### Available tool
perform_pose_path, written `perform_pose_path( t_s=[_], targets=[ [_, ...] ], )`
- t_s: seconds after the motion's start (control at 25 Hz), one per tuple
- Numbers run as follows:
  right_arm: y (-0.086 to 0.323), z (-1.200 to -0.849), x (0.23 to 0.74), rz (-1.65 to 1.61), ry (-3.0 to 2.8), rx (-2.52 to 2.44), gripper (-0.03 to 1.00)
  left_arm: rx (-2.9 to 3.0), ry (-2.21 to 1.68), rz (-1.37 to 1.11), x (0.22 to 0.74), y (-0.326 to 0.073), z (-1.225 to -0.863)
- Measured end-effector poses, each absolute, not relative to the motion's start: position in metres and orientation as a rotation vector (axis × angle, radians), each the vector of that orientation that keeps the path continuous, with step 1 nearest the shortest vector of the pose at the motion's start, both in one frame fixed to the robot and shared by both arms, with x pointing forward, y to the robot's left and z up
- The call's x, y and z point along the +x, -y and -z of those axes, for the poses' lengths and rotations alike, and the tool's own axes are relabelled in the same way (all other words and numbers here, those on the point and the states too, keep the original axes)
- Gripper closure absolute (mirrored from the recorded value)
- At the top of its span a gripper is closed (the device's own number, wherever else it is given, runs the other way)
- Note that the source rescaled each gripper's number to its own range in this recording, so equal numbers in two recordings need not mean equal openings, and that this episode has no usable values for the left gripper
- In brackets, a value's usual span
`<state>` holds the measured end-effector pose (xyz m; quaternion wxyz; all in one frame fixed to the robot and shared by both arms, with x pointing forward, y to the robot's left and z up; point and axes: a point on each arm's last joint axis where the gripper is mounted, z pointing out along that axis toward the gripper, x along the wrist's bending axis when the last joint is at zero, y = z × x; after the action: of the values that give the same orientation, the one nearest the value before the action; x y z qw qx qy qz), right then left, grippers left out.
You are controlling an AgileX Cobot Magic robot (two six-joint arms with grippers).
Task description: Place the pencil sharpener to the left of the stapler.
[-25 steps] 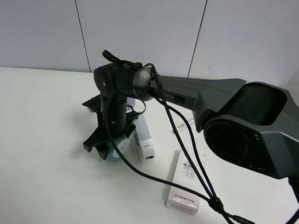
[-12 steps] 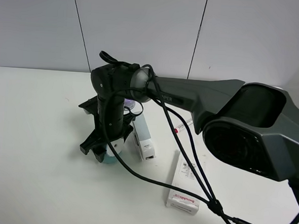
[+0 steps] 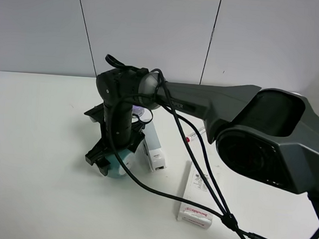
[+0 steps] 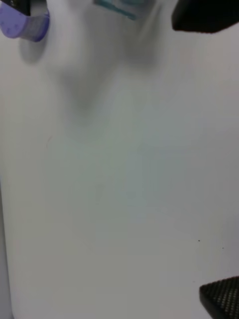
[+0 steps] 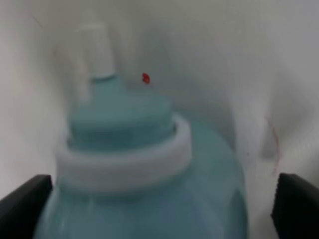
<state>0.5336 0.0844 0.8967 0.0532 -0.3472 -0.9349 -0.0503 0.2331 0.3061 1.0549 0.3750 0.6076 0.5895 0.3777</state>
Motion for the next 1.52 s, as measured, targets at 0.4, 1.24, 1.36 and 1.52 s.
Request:
perform_pose_path(
  t_s=[0.4,1.24,1.36,1.52],
  targets=[
    [-0.098,-0.953,0.54,0.435,2.889,-1.056,0.01,1.555,-1.509,-0.967,0.233,-0.306,-1.055],
    [0.189,-1.247,0.567,1.225,2.785,-2.0,-0.03,1.555,-1.509,-0.967,0.233,-0.306,-1.055],
    [0.23,-1.237,0.534,1.111,2.754,-2.155,-0.03,1.555,-1.509,-0.967,0.233,-0.306,-1.055],
    [0.278,-1.205,0.469,1.08,2.641,-2.363,-0.03,1.555,-1.509,-0.967,0.233,-0.306,-1.055]
  ],
)
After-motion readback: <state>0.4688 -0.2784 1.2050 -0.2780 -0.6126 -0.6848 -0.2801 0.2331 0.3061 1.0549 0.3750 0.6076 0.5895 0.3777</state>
